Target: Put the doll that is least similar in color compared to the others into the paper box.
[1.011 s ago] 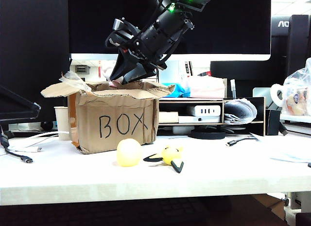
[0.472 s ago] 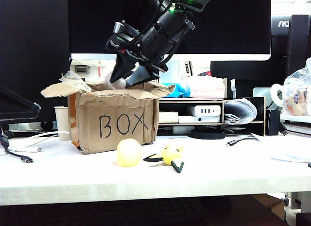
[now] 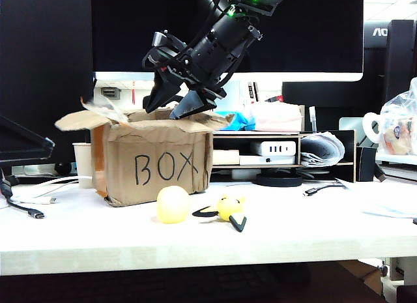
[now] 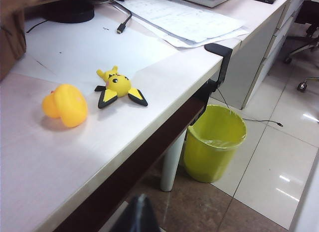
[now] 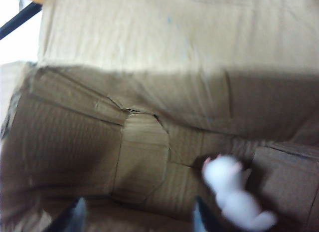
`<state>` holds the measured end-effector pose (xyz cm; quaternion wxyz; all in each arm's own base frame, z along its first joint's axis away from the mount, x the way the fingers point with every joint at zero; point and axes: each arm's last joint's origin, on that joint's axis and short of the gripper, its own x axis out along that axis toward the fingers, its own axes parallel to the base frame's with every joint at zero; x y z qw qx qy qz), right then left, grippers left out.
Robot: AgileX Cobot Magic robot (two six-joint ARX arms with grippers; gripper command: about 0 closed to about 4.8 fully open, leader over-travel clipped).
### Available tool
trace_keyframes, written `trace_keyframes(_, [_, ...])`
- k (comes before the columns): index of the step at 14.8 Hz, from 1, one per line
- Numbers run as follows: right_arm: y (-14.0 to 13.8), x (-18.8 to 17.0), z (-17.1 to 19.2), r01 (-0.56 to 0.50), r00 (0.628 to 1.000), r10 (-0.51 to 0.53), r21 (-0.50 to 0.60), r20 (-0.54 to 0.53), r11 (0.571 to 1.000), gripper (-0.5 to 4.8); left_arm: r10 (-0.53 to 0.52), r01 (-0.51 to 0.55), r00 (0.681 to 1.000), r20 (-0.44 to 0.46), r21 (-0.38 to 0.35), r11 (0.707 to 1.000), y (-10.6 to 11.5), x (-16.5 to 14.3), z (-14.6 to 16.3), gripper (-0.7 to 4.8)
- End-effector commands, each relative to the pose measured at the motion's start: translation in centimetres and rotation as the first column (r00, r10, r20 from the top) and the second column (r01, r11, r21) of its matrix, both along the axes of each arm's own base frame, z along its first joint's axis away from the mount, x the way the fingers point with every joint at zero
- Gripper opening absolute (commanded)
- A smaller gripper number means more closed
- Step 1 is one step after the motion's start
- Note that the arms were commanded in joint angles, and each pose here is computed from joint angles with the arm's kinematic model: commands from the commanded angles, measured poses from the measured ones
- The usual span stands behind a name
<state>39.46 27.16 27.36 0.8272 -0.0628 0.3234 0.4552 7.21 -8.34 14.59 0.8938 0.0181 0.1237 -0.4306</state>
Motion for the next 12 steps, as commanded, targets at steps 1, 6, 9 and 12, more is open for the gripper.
trace_keyframes(1, [0.1,-0.2,0.8,-0.026,1.000,0.026,0.028,0.007,0.999,0.56,-0.002,0.002,1.000,0.007,-0.008,1.000,0.0,0.0,0.1,-0.05])
trace_keyframes(6, [-0.6,-1.2,1.7,-0.019,0.999,0.019,-0.009,-0.039,1.000,-0.05,-0.002,0.002,1.000,0.008,-0.008,1.000,0.0,0.0,0.1,-0.05])
trace_keyframes(9, [-1.6,-2.6,3.7,-0.035,0.999,0.034,-0.035,-0.039,0.999,-0.05,0.060,-0.060,0.998,0.007,-0.009,0.998,0.5,0.5,0.1,-0.05])
trace_keyframes(12, [-1.8,-4.4,5.4,-0.017,1.000,0.016,-0.077,-0.024,0.997,-0.05,0.267,-0.267,0.963,0.021,-0.025,0.963,2.3,1.9,0.3,-0.05])
